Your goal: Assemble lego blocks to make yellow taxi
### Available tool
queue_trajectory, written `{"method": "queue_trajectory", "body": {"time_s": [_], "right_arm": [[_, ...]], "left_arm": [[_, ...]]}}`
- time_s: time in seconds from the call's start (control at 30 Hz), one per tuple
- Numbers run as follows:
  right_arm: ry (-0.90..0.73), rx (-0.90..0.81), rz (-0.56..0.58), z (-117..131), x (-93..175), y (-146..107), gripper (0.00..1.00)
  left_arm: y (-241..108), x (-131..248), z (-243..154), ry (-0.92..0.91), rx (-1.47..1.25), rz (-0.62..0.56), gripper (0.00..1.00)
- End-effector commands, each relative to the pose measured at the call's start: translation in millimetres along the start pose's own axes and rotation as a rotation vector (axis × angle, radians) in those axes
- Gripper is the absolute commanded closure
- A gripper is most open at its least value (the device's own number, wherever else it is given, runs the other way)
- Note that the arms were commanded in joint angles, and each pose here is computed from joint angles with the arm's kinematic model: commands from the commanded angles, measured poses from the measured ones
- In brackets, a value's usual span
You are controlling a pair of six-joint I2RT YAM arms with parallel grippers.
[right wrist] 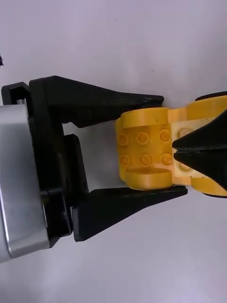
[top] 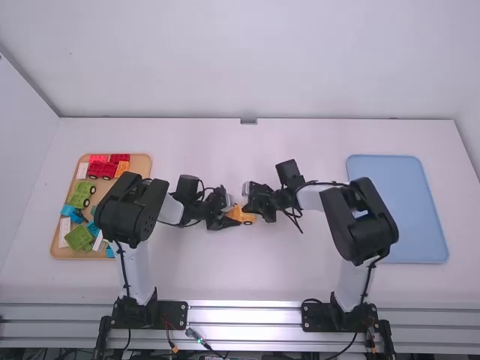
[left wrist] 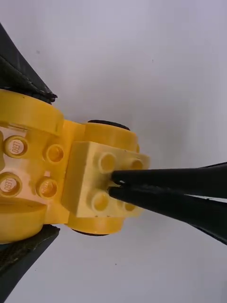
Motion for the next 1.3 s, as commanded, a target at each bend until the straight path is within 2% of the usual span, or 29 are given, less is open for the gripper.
{"method": "queue_trajectory", "body": {"time_s": [0.0,0.27,0.53,0.73,0.9,1.1,1.13,1.17,1.2,1.23,1.27], "right_arm": [[0.016,-0.065,0.097,8.5,-12.3,-26.6,1.00],[0.006,-0.090,0.177,14.5,-13.2,-39.8,1.00],[-0.007,-0.120,0.183,22.5,-8.3,-55.5,1.00],[-0.047,-0.189,0.248,23.4,-4.3,-69.4,1.00],[-0.040,-0.142,0.236,24.2,-11.6,-62.2,1.00],[-0.064,-0.053,0.105,5.5,-3.7,-24.2,1.00],[-0.080,-0.037,0.089,-0.2,1.9,-15.2,0.98],[-0.103,-0.036,0.068,-6.6,9.1,-3.2,0.84],[-0.111,-0.038,0.063,-8.2,10.9,0.0,0.82],[-0.165,-0.057,0.047,-18.7,23.6,16.4,0.52],[-0.181,-0.065,0.046,-21.3,27.3,19.7,0.45]], "left_arm": [[-14.5,-1.7,-3.4,0.011,0.047,0.051,0.48],[-14.2,-1.6,-3.0,0.012,0.045,0.049,0.48],[-14.2,-1.7,-3.1,0.012,0.045,0.049,0.48],[-14.2,-1.6,-3.0,0.012,0.045,0.049,0.48],[-14.3,-1.5,-3.6,0.008,0.048,0.048,0.48],[-14.9,-1.7,-4.9,0.002,0.054,0.050,0.48],[-15.2,-1.7,-5.2,0.001,0.056,0.051,0.47],[-15.3,-1.6,-5.3,0.000,0.057,0.052,0.48],[-15.3,-1.6,-5.3,0.000,0.057,0.052,0.47],[-15.3,-1.6,-5.3,0.000,0.057,0.052,0.47],[-15.2,-1.6,-5.3,0.001,0.056,0.052,0.47]]}}
Point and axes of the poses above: each hand's point on the last joint's axis, 136 mm out from that joint toward the fingers, its own x axis back along the fingers, its own z axis along the line the jaws close on, y = z × x, the point moved 5 cm from there along x, back along the fingers, and after that the axes turned 3 degrees about x, right-handed, at the moved point
